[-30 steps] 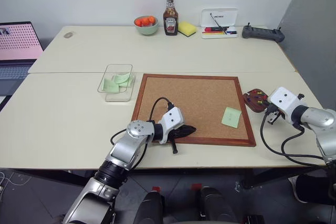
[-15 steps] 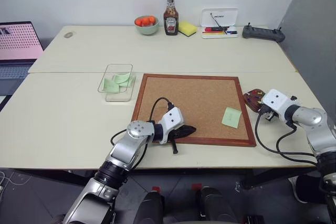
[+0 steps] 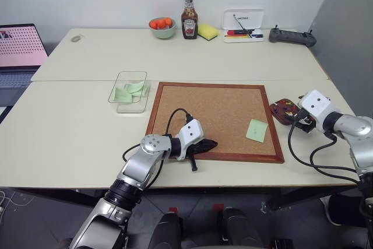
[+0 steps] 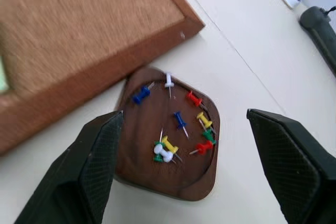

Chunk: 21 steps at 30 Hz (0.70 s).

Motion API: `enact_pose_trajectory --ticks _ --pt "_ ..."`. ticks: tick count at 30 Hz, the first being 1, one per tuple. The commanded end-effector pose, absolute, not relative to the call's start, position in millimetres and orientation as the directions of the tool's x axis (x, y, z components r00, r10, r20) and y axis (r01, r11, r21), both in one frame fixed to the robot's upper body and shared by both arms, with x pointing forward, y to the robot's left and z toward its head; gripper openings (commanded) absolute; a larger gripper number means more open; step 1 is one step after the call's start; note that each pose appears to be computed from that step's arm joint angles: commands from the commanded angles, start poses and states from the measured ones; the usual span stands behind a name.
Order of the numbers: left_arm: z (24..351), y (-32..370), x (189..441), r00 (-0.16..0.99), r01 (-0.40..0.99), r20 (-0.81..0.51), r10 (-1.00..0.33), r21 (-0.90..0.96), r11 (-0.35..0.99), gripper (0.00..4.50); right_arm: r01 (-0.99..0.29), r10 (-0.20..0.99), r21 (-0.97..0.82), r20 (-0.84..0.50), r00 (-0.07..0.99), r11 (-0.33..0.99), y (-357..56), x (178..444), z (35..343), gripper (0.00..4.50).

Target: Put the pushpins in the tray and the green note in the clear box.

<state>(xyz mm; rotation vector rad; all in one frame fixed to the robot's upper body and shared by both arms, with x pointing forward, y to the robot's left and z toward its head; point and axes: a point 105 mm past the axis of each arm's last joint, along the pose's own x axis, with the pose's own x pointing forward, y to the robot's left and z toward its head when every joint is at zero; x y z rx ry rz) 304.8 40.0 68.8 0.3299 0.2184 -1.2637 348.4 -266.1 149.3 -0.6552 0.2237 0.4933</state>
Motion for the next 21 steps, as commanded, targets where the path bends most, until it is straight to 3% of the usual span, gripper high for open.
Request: enact_pose_trajectory --ticks 1,4,16,19,21 --pt "53 43 300 0.272 0.962 -0.388 -0.880 0.075 0.264 0.00 -0.535 0.418 -0.481 -0.335 0.844 0.695 -260 339 160 3.96" --pt "63 42 305 0.296 0.955 -0.350 -0.889 0.082 0.285 0.00 -0.567 0.455 -0.429 -0.341 0.823 0.703 -250 332 156 3.96" --pt "144 51 322 0.363 0.911 -0.151 -0.919 0.266 0.316 1.82 -0.665 0.563 -0.303 -0.362 0.743 0.682 -217 326 136 4.01" --pt "150 56 326 0.383 0.896 -0.153 -0.911 0.301 0.326 2.46 -0.696 0.593 -0.281 -0.373 0.713 0.660 -208 329 130 4.01" --pt "146 57 325 0.378 0.898 -0.177 -0.909 0.310 0.313 2.46 -0.707 0.600 -0.276 -0.383 0.702 0.651 -205 332 125 4.01"
